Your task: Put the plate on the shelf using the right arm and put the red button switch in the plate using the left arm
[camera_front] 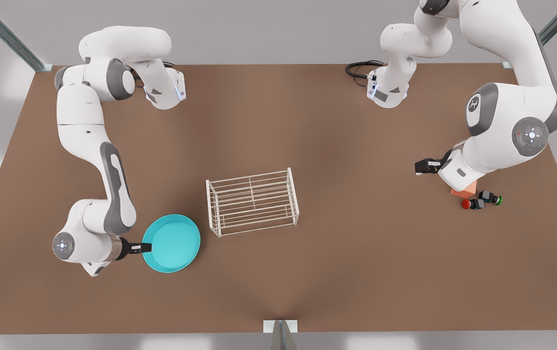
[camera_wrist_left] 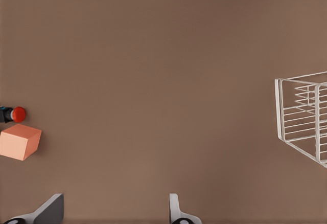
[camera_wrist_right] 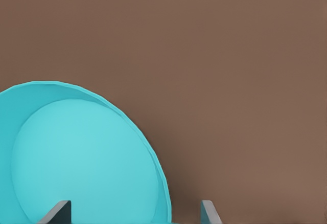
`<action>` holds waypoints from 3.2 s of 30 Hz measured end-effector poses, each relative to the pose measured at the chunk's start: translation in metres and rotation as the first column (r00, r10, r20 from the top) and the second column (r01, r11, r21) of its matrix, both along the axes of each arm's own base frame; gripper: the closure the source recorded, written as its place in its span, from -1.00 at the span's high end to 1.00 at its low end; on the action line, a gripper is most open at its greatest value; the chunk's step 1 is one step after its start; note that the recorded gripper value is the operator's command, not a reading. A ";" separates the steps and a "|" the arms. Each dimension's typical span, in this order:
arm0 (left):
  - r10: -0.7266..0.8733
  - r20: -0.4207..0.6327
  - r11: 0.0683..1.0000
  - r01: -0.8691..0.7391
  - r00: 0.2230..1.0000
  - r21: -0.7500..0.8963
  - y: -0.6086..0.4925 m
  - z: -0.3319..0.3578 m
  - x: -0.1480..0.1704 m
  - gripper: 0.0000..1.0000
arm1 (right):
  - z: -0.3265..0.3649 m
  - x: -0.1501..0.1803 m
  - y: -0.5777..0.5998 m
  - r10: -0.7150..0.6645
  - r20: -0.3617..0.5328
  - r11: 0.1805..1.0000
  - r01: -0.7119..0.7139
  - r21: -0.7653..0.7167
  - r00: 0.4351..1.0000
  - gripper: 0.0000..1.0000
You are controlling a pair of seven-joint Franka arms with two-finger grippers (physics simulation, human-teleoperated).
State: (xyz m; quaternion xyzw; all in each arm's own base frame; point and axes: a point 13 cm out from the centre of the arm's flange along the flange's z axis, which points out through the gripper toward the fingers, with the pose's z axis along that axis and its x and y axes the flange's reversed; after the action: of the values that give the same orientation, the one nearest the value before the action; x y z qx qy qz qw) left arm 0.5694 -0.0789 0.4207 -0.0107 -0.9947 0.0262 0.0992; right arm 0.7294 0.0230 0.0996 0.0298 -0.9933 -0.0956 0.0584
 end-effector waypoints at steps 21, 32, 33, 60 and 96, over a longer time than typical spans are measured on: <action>-0.005 -0.004 1.000 0.005 1.000 0.029 -0.006 -0.002 -0.002 1.00 | -0.051 -0.014 -0.003 0.027 -0.053 0.999 -0.025 0.028 0.998 0.38; 0.009 -0.013 0.999 -0.008 1.000 0.046 -0.004 -0.006 -0.005 1.00 | -0.059 -0.013 -0.005 0.039 -0.042 0.999 -0.038 0.027 0.998 -0.03; 0.011 -0.013 0.999 -0.010 1.000 0.046 -0.004 -0.006 -0.005 1.00 | -0.060 -0.013 -0.005 0.041 -0.042 0.999 -0.040 0.028 0.998 -0.13; 0.078 -0.067 0.993 -0.072 0.995 0.095 0.016 -0.028 -0.023 1.00 | 0.064 0.004 -0.019 0.135 0.067 0.988 -0.140 0.066 0.989 -0.45; 0.955 0.291 -0.093 -0.988 -0.053 0.125 0.335 -0.322 -0.003 1.00 | 0.120 -0.124 0.291 0.425 -0.061 0.859 -0.381 0.343 0.903 -0.45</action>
State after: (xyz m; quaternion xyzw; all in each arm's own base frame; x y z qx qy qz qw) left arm 0.5659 0.2561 0.0985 0.7261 -0.6848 -0.0617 -0.0042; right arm 0.6057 0.3144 0.2194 0.2400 -0.9294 -0.2441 0.1381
